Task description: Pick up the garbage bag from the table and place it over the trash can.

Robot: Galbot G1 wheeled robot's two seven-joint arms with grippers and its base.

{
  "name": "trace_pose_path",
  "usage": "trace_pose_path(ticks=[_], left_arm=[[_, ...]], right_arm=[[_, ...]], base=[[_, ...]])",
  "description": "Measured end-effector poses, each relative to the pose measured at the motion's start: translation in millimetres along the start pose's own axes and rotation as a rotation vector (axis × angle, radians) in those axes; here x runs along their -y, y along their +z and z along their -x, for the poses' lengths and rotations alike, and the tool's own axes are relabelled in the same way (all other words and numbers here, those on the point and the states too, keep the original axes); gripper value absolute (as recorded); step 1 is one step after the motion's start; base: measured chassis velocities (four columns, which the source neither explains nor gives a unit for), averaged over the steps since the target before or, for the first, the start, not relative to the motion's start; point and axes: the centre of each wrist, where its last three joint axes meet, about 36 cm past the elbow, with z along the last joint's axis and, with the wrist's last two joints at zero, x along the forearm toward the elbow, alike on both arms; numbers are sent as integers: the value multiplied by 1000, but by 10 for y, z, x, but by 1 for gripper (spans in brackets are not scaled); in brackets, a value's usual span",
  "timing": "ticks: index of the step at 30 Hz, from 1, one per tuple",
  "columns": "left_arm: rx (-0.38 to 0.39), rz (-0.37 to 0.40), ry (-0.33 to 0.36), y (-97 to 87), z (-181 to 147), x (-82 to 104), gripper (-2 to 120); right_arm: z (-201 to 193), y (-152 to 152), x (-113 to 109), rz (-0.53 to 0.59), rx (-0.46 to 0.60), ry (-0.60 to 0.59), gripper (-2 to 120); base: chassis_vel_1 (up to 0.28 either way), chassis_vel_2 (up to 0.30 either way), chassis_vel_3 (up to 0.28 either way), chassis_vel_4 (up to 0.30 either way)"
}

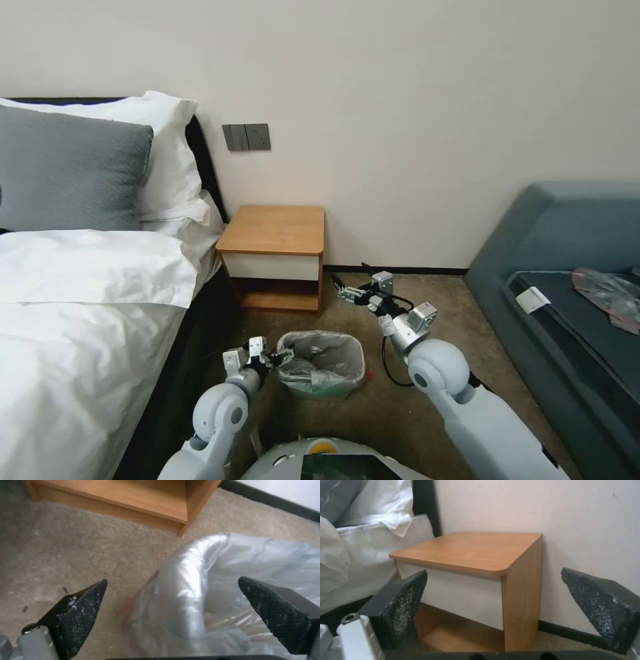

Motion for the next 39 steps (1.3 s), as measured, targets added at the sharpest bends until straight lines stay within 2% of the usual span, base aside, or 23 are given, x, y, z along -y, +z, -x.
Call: trace_pose_path(ticks=[2, 6, 7, 11, 12, 13, 14, 15, 16, 17, 19, 22, 25, 39], left_arm=[[12, 21, -11, 16, -11, 4, 100], [114, 132, -64, 94, -40, -11, 100], [114, 132, -64, 94, -40, -11, 100], [356, 254, -95, 210, 96, -179, 100], [356, 254, -95, 210, 96, -179, 100], [456, 270, -96, 268, 169, -253, 100], [523, 280, -94, 302, 222, -301, 100], [523, 280, -94, 302, 222, -301, 100], [593, 298, -87, 337, 286, -364, 100], [615, 305, -85, 356, 312, -394, 100], [628, 304, -84, 374, 329, -412, 100], [665, 302, -98, 451, 379, -468, 99], [676, 294, -120, 475, 395, -483, 97], [674, 288, -131, 477, 396, -483, 97]], right_arm=[[2, 1, 5, 1, 0, 2, 100], [-18, 29, 2, 9, -1, 34, 100], [-18, 29, 2, 9, -1, 34, 100], [-200, 138, -192, -5, -65, 197, 100], [-200, 138, -192, -5, -65, 197, 100], [-271, 224, -258, -24, -84, 241, 100], [-315, 290, -298, -35, -87, 266, 100], [-315, 290, -298, -35, -87, 266, 100], [-372, 388, -349, -47, -90, 303, 100], [-407, 451, -382, -54, -89, 327, 100], [-440, 517, -409, -58, -85, 350, 100], [-532, 783, -470, -73, -67, 407, 100], [-560, 870, -486, -71, -64, 416, 100], [-557, 880, -479, -70, -60, 413, 100]], base=[[0, 0, 0, 0], [0, 0, 0, 0], [0, 0, 0, 0], [0, 0, 0, 0], [0, 0, 0, 0], [0, 0, 0, 0], [0, 0, 0, 0], [0, 0, 0, 0], [0, 0, 0, 0], [0, 0, 0, 0], [0, 0, 0, 0], [0, 0, 0, 0], [0, 0, 0, 0], [0, 0, 0, 0]])
